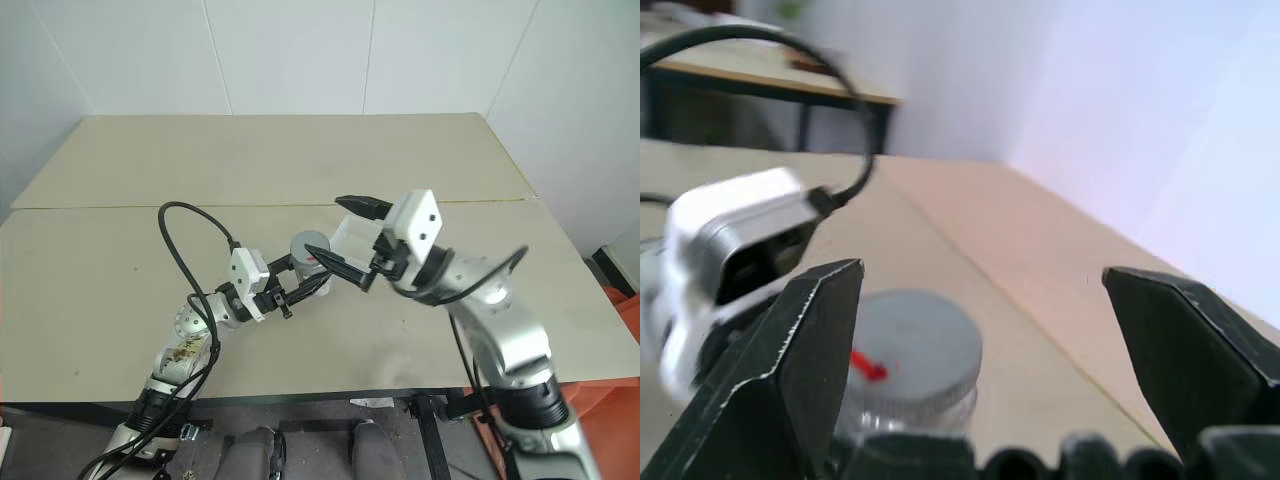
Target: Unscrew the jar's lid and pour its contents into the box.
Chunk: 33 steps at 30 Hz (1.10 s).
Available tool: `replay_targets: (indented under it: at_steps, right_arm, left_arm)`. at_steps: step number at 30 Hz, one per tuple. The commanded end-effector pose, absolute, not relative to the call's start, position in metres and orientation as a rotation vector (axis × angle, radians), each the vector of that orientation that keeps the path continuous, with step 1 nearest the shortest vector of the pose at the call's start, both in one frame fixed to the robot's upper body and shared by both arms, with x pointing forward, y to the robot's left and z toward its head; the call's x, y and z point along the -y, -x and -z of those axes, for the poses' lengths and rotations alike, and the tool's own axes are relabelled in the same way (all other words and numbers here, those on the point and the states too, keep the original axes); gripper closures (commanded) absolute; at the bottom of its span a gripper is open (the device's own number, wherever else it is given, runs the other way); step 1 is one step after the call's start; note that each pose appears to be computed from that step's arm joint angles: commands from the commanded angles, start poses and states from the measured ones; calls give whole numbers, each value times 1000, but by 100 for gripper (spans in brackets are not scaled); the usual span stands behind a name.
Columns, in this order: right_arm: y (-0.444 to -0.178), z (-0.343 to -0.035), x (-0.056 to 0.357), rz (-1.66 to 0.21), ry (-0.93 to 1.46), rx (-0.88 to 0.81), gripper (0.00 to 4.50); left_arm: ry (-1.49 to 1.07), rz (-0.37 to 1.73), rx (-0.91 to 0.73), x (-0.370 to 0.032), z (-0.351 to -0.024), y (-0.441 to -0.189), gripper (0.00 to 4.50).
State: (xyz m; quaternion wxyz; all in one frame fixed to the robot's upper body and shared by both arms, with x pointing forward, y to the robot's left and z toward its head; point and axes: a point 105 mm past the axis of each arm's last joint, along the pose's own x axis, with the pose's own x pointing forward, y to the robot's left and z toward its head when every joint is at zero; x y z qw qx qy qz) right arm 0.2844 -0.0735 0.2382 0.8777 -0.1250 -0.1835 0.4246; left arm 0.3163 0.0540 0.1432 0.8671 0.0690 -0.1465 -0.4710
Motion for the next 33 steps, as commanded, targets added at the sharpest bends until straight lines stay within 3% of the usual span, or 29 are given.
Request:
replay_targets:
  at_steps: [1,14,33]
  right_arm:
    - [-274,-247,65,-742,232,415,6]
    - [-291,-223,49,-641,170,361,6]
    - [-294,-215,34,-694,167,387,6]
  left_arm:
    - [-183,945,377,-55,-157,-325,255]
    - [-183,937,396,-54,-163,-334,255]
    - [-177,933,379,-56,-158,-330,255]
